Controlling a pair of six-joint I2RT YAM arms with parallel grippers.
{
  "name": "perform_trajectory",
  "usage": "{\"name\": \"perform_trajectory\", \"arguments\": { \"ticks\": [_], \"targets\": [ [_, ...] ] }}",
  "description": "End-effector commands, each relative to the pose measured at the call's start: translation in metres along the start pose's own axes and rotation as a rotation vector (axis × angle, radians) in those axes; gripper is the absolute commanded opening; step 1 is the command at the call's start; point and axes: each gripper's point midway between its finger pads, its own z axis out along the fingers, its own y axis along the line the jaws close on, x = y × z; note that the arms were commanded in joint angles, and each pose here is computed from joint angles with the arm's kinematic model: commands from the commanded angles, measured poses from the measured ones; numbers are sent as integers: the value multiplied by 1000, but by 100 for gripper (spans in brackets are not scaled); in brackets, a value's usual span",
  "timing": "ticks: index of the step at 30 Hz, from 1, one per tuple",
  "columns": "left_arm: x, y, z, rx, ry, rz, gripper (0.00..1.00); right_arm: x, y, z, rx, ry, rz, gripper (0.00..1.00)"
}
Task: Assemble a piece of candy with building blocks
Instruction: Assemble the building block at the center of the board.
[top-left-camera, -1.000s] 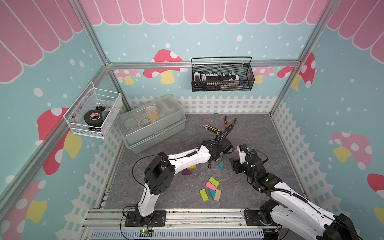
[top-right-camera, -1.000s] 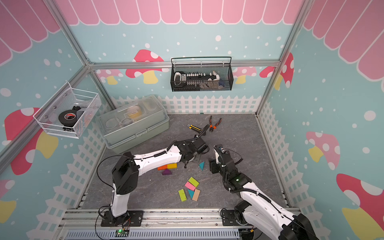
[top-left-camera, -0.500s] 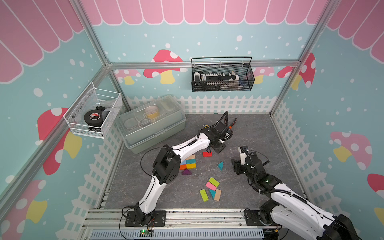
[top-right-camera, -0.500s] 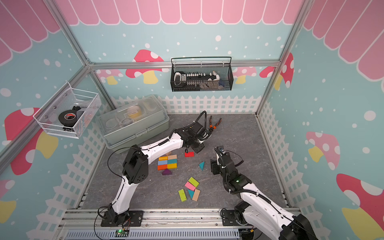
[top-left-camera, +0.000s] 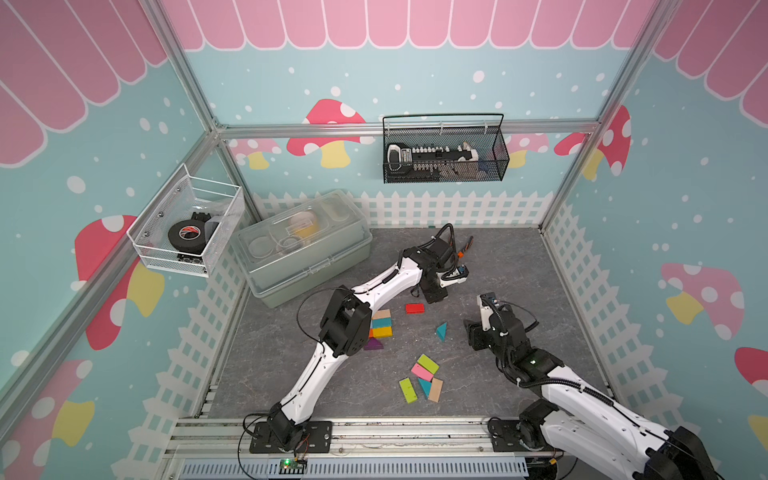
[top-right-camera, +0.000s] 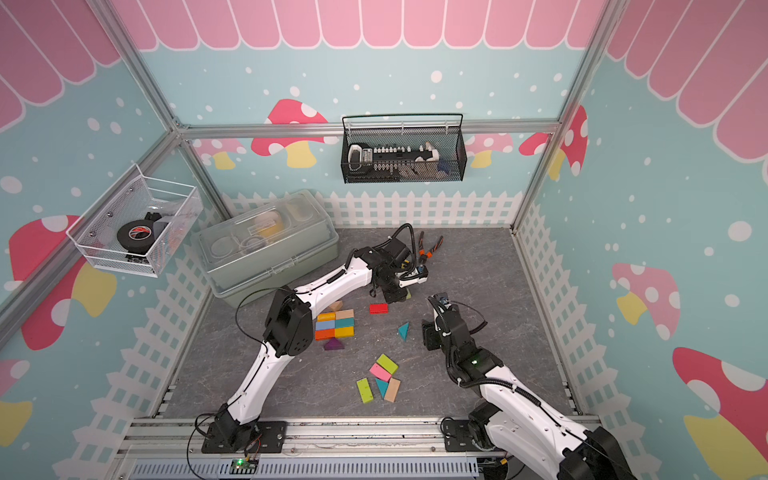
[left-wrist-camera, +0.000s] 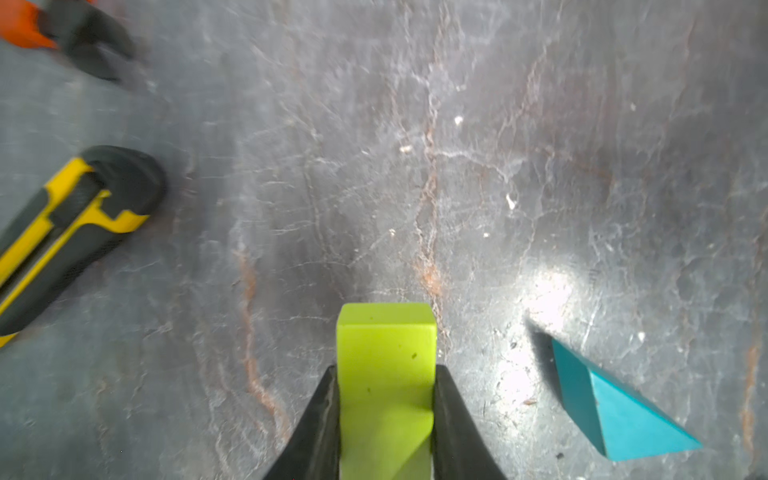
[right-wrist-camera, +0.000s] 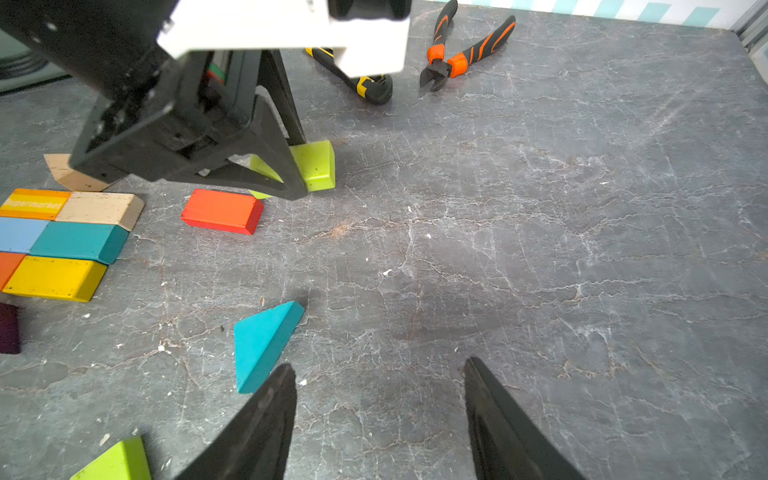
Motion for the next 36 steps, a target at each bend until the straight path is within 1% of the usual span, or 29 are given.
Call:
{"name": "perform_trajectory", "arguments": {
  "ticks": [1, 7, 16, 22, 36],
  "targets": [
    [10, -15, 9, 79, 40, 113, 25, 11, -4, 2, 24, 33, -9, 64],
    [21, -13, 21, 83, 80, 132, 25, 11, -4, 2, 23, 31, -10, 64],
    [26, -21, 26, 155, 65, 112, 26, 14, -3, 6, 18, 48, -12, 64],
    [35, -19, 34, 157, 90, 114, 28, 13, -3, 5, 18, 38, -9, 64],
    [42, -9, 38, 144, 103, 121, 32, 16, 0, 8, 3, 53, -10, 64]
  ]
}}
